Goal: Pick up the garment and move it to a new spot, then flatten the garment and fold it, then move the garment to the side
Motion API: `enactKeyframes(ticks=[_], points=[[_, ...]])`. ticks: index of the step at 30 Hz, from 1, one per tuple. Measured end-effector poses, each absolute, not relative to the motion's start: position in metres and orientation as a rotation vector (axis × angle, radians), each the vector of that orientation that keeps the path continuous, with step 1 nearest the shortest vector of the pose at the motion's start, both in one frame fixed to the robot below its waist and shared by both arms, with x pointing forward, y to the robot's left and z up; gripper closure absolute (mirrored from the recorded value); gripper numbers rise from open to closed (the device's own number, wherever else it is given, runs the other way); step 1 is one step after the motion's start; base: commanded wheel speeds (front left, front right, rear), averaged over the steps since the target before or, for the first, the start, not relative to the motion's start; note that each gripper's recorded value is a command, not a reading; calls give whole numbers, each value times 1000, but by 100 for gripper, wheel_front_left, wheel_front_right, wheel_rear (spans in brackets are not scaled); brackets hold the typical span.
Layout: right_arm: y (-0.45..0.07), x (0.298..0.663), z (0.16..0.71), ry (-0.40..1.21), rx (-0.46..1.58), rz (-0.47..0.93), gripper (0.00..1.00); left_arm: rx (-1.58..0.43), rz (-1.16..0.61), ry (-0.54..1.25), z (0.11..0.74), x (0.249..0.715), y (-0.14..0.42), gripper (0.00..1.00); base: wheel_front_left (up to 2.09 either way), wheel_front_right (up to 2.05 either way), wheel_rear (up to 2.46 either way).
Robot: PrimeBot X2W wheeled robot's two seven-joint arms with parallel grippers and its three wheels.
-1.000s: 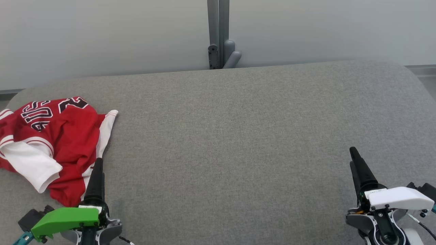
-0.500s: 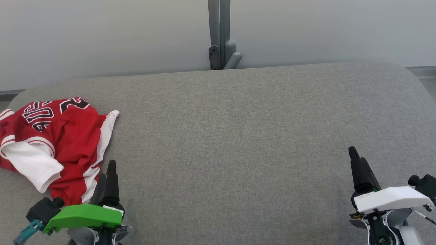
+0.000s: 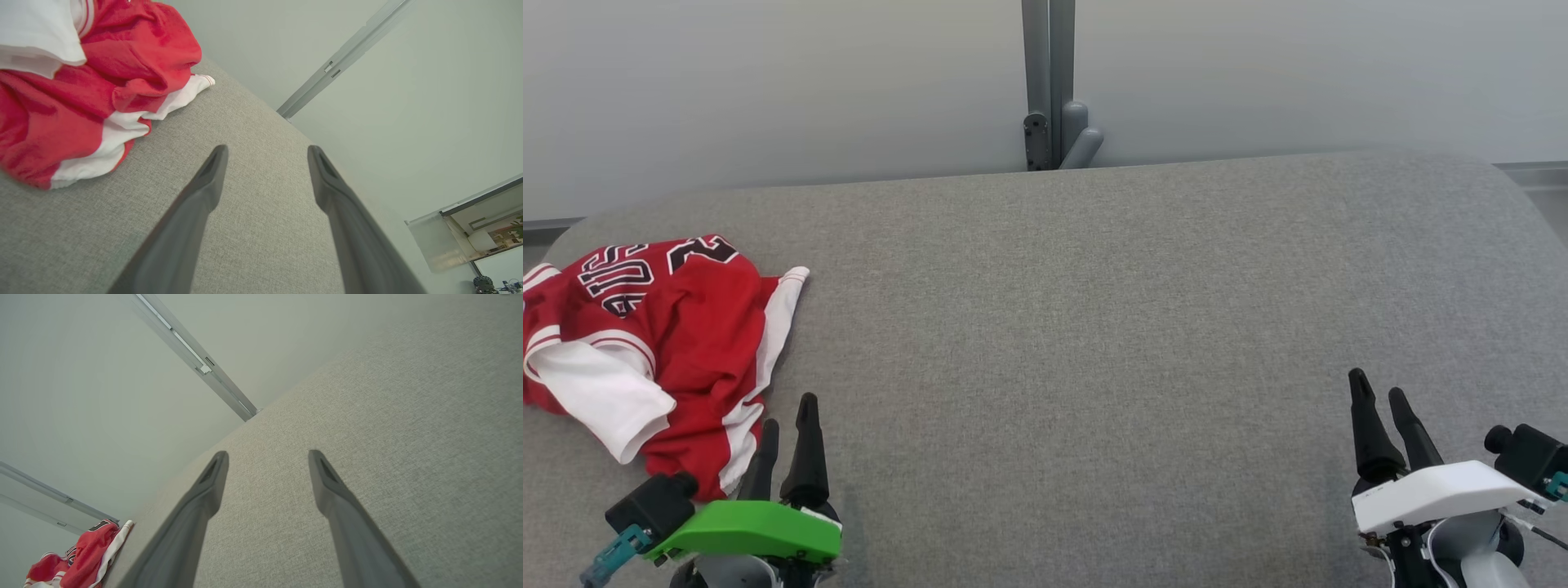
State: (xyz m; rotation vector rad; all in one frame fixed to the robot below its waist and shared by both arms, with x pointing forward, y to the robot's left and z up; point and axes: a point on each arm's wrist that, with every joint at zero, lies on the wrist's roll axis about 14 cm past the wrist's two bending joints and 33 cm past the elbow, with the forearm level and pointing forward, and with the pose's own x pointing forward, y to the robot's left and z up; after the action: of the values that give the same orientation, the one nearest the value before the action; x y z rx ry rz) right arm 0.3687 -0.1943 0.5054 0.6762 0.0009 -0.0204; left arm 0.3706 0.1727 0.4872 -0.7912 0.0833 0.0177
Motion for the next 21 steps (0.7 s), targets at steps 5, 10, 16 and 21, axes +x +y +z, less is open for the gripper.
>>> enactKeyframes(ticks=[5,10,16,21], points=[[-193,369,506,-4,603,-13,0,-710,-2,70,490,371,170,0,0,0,0],[-191,368,507,-10,536,-4,0,-637,-13,56,493,371,170,0,0,0,0],[-190,368,508,-17,460,6,0,-555,-27,44,495,371,168,0,0,0,0],[-189,367,509,-22,401,12,0,-494,-42,32,497,370,165,0,0,0,0]])
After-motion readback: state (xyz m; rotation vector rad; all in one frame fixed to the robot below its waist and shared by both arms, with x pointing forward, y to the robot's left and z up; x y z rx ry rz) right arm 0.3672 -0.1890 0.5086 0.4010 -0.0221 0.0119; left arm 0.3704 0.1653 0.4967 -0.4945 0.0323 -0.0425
